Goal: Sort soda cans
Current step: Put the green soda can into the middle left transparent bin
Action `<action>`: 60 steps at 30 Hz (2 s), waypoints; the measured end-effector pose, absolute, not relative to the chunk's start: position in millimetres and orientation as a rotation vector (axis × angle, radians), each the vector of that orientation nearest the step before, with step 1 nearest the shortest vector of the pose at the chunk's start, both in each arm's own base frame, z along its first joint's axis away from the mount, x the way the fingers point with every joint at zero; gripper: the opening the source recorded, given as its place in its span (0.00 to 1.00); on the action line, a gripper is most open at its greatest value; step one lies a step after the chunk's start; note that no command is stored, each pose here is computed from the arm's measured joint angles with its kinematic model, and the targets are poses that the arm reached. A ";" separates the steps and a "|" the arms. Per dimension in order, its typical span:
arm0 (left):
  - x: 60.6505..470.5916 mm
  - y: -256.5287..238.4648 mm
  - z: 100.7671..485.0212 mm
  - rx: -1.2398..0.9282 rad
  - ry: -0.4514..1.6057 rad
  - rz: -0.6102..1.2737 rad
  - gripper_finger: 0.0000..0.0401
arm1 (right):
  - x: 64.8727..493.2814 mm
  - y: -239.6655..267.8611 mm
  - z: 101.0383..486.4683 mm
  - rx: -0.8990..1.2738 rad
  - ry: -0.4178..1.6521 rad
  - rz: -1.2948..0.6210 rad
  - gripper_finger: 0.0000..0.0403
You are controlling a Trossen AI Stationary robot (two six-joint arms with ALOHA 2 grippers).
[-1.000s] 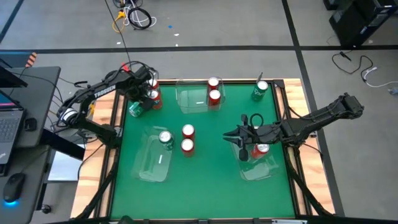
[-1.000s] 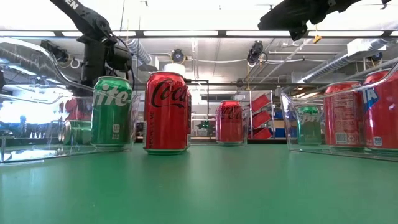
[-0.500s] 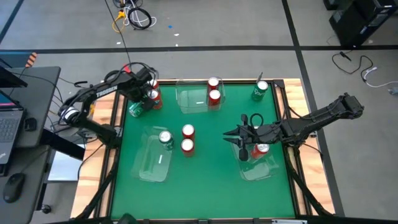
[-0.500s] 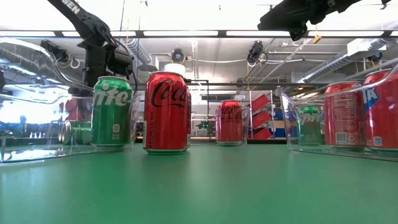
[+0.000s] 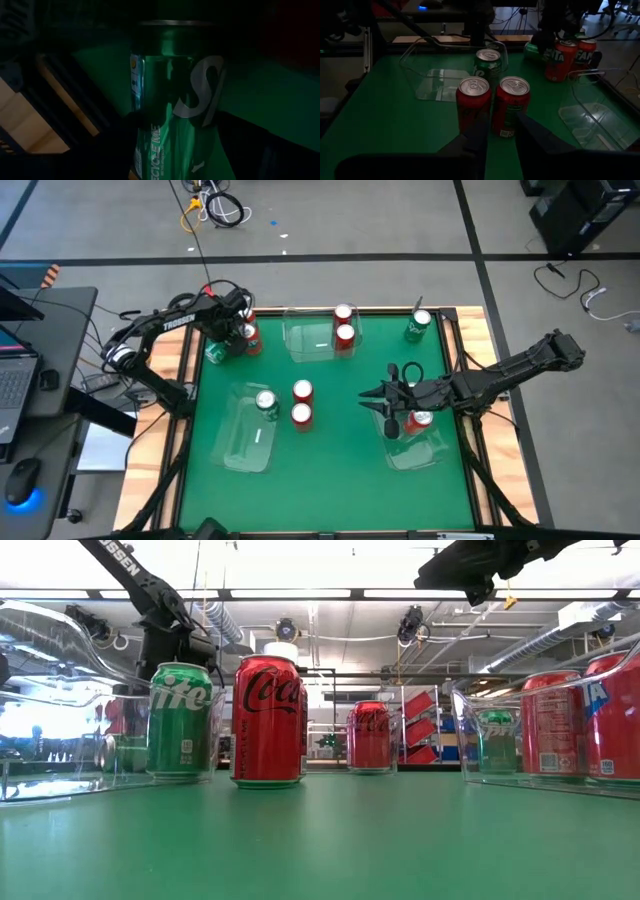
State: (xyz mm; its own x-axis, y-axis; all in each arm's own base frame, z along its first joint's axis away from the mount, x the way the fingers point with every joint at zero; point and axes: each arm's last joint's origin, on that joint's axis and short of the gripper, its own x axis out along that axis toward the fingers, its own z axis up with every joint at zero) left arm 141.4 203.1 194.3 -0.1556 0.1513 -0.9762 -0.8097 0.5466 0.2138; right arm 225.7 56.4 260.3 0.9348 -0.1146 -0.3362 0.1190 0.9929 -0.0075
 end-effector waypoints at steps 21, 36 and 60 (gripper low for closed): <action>137.9 191.8 173.1 -0.645 1.518 0.936 0.79 | 225.7 57.0 260.2 0.018 0.345 -0.097 0.34; 132.0 181.6 179.4 -0.640 1.576 0.923 0.63 | 225.7 57.0 260.2 0.018 0.345 -0.097 0.34; 91.7 114.0 321.5 -0.501 1.003 1.038 0.62 | 231.1 56.3 271.5 0.063 0.217 -0.101 0.35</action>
